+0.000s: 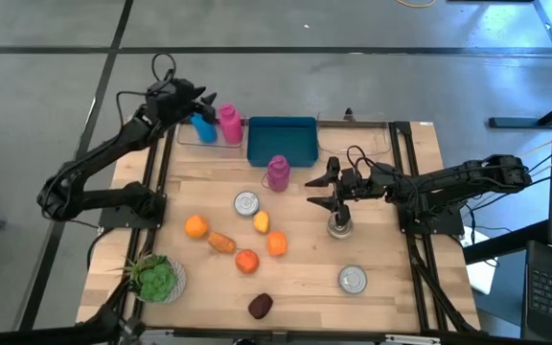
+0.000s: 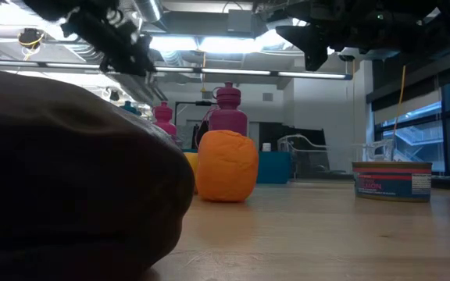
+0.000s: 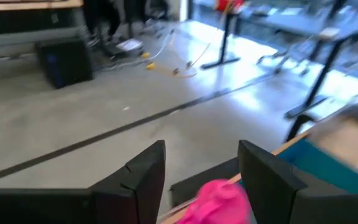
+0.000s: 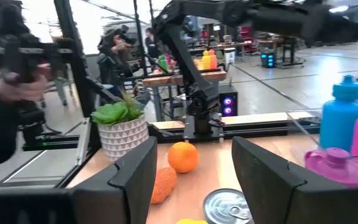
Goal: Pick & Place Food Item
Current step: Put the left orange into the blue bin
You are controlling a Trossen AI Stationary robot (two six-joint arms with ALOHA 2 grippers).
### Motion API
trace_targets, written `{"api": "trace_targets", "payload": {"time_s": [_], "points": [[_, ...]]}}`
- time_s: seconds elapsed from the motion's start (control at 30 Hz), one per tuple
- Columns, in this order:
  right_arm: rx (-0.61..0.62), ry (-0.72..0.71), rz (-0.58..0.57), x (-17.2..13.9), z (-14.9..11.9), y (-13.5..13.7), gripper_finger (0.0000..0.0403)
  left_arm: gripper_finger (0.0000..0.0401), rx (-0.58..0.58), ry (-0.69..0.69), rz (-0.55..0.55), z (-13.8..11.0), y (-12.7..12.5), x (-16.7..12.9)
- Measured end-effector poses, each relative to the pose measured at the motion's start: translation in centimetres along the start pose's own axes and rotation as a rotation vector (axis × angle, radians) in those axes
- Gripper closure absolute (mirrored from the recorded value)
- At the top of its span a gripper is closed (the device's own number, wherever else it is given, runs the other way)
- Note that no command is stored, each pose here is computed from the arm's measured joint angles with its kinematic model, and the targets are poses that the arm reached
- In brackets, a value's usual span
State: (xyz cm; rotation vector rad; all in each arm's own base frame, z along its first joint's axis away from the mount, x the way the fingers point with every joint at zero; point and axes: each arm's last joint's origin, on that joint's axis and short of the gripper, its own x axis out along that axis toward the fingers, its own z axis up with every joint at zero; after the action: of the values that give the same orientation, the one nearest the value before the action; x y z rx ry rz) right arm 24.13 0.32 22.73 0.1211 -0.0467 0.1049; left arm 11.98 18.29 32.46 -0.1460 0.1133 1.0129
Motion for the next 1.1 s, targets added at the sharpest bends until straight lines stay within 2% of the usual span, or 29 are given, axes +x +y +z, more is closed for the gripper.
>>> {"api": "trace_targets", "payload": {"time_s": [0.1, 0.27, 0.4, 0.6, 0.67, 0.83, 0.93, 1.1], "points": [[-0.001, -0.004, -0.03, 0.0, 0.0, -0.1, 0.0195, 0.0214, -0.044, -0.045, -0.075, 0.8, -0.2, -1.3], [-0.003, -0.028, -0.035, 0.0, 0.2, -0.1, 0.0195, 0.0214, -0.045, -0.066, -0.25, 1.4, -0.7, -2.8], [-0.006, -0.057, -0.026, 0.0, 0.5, 0.0, 0.0195, 0.0214, -0.12, -0.064, -0.397, 1.7, -1.2, -3.5], [0.014, -0.066, 0.048, 0.0, 0.8, 0.2, 0.0195, 0.0214, -0.048, -0.024, -0.763, 1.5, -3.1, -4.8], [0.014, -0.07, 0.081, 0.1, 1.0, 0.4, 0.0195, 0.0214, -0.035, -0.019, -0.851, 1.5, -4.0, -5.5], [0.01, -0.087, 0.105, 0.4, 1.6, 0.5, 0.0195, 0.0212, 0.04, -0.015, -0.996, 1.2, -6.1, -7.3], [0.009, -0.089, 0.119, 0.5, 1.8, 0.6, 0.0195, 0.0212, 0.047, 0.021, -1.061, 0.8, -6.9, -8.3], [0.014, -0.069, 0.116, 0.5, 1.6, 0.5, 0.0195, 0.0213, 0.065, 0.164, -1.07, -0.6, -7.3, -9.9]]}}
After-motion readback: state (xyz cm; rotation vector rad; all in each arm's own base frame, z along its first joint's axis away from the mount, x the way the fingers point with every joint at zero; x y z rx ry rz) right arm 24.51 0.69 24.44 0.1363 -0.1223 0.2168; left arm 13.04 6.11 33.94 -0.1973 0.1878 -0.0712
